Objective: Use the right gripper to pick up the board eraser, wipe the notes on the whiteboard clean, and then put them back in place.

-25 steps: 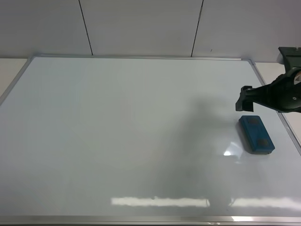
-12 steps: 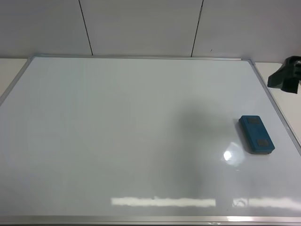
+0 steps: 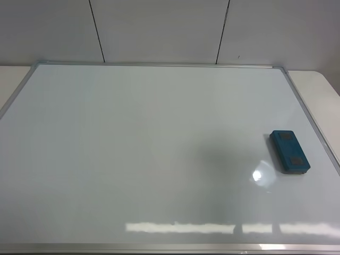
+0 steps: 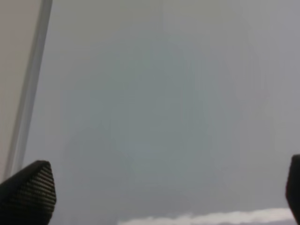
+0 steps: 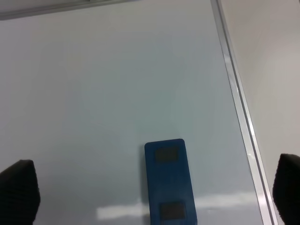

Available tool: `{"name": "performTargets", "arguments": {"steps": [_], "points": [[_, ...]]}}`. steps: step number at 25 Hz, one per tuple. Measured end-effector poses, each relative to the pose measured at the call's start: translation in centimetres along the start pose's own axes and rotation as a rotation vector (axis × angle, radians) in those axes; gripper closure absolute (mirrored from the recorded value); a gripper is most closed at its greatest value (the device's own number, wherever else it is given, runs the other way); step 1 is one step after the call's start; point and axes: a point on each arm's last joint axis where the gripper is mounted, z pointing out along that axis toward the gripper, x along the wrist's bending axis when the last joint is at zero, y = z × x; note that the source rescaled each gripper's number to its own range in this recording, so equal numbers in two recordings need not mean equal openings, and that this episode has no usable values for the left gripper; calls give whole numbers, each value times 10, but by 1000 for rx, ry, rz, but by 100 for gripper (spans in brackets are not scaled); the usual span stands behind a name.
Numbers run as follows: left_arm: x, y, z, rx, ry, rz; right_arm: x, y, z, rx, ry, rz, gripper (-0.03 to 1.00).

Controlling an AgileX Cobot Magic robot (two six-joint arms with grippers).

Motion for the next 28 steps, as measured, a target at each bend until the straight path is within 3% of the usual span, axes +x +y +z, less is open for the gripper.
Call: {"name": "performTargets", "arguments": {"steps": [11, 22, 28], "points": [[0, 0, 0, 0, 0, 0, -10, -28, -35, 41, -23, -16, -3], [0, 0, 0, 0, 0, 0, -18, -54, -75, -141, 3, -34, -3], [0, 0, 0, 0, 0, 0, -20, -65, -74, -149, 1, -58, -3]]}}
